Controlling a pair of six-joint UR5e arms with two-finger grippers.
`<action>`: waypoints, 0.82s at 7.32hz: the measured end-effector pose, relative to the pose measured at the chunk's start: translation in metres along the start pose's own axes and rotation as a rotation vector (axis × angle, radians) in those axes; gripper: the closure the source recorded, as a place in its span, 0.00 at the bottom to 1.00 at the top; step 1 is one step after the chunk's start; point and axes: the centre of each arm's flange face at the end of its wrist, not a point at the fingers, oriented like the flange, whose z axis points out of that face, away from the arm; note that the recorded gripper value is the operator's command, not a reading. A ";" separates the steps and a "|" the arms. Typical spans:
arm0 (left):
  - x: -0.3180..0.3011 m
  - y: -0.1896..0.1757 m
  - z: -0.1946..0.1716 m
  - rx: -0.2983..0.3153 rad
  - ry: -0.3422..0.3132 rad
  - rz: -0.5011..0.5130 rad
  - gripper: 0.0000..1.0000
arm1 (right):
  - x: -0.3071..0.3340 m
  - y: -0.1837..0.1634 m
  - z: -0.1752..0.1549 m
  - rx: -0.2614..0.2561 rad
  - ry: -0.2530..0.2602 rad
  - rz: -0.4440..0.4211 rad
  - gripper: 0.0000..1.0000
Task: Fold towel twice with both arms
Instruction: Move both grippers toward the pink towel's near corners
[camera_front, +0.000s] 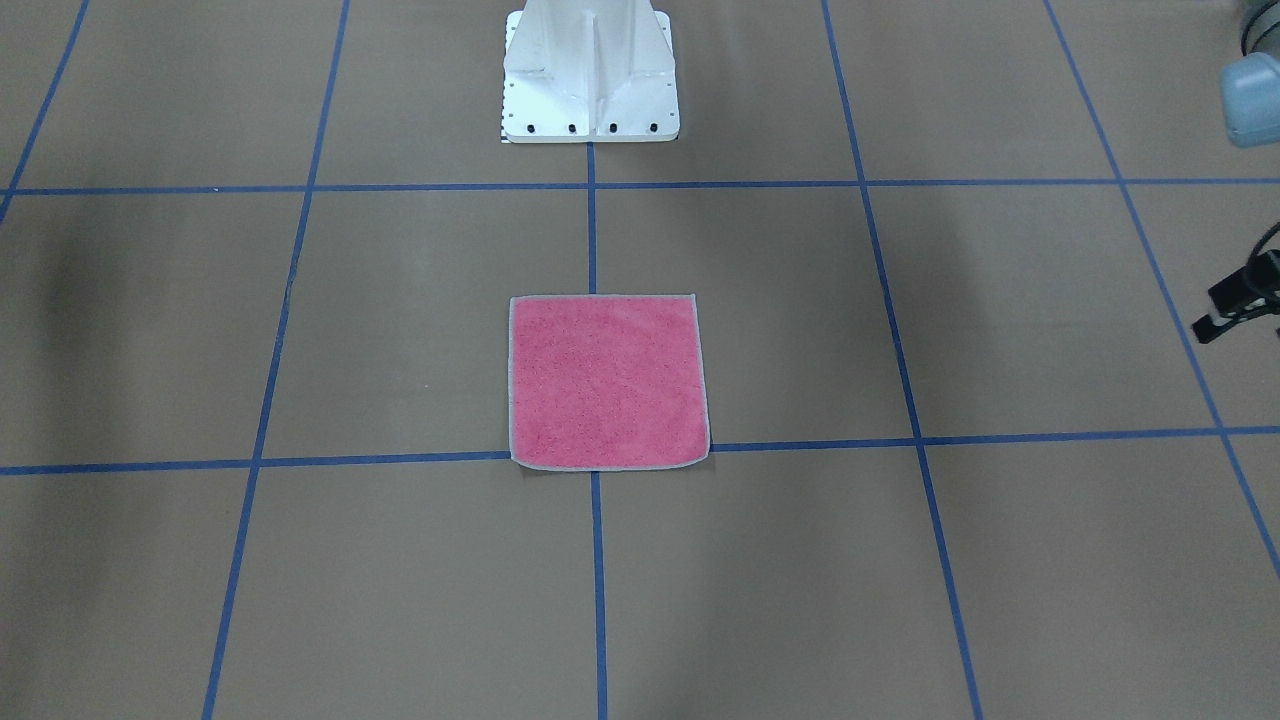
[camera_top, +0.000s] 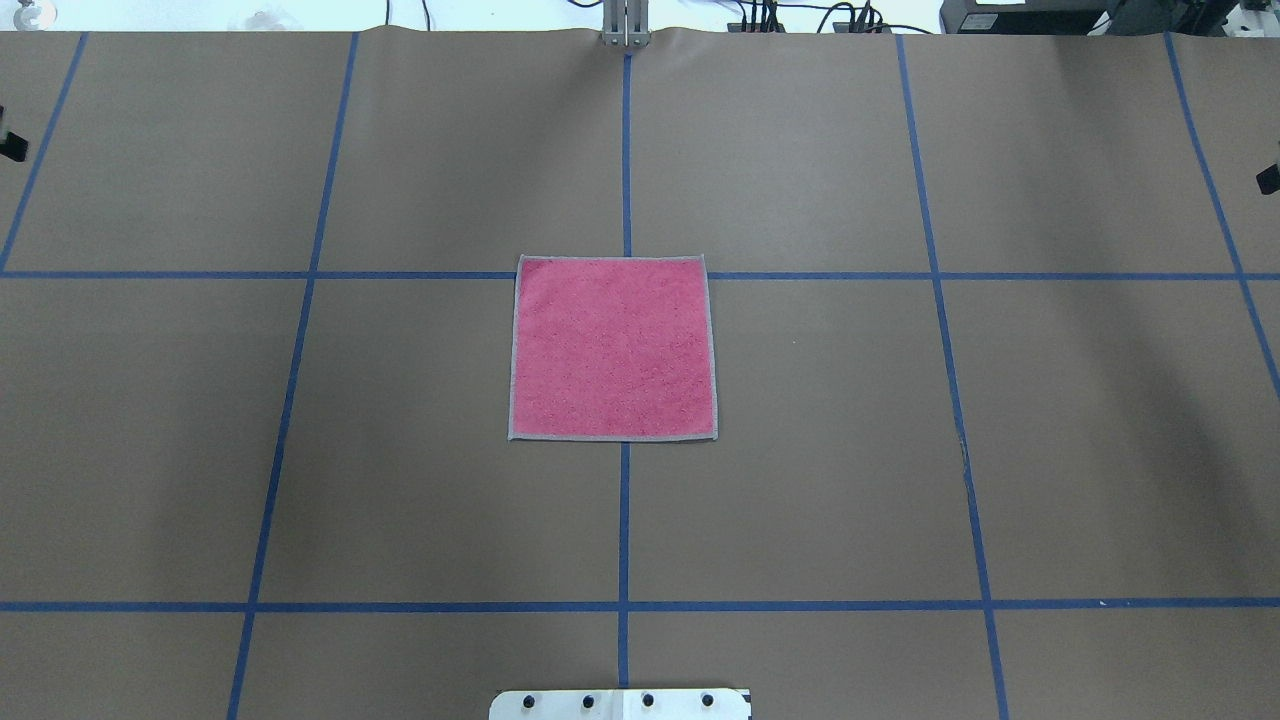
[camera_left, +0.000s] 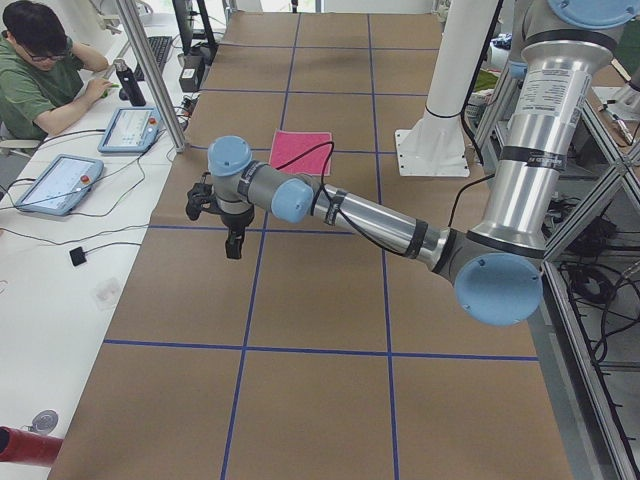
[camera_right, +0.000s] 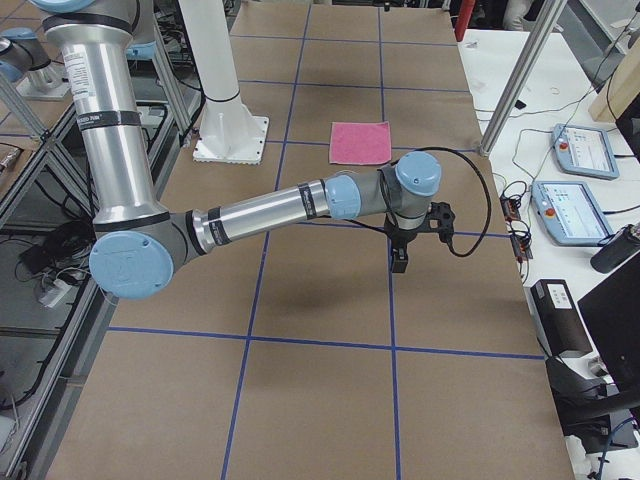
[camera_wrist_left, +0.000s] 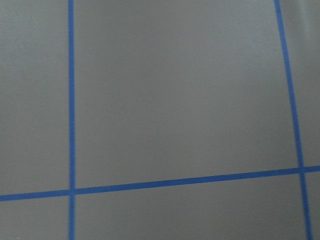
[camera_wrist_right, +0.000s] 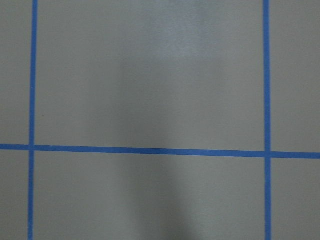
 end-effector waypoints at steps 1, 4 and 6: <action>0.058 0.010 0.033 -0.039 0.045 -0.042 0.00 | -0.025 -0.006 0.003 -0.009 -0.024 0.017 0.02; 0.180 0.053 0.096 -0.036 0.179 -0.200 0.00 | -0.127 -0.020 0.025 0.054 -0.122 0.121 0.01; 0.236 0.074 0.113 -0.032 0.232 -0.309 0.00 | -0.192 -0.002 0.063 0.115 -0.232 0.234 0.01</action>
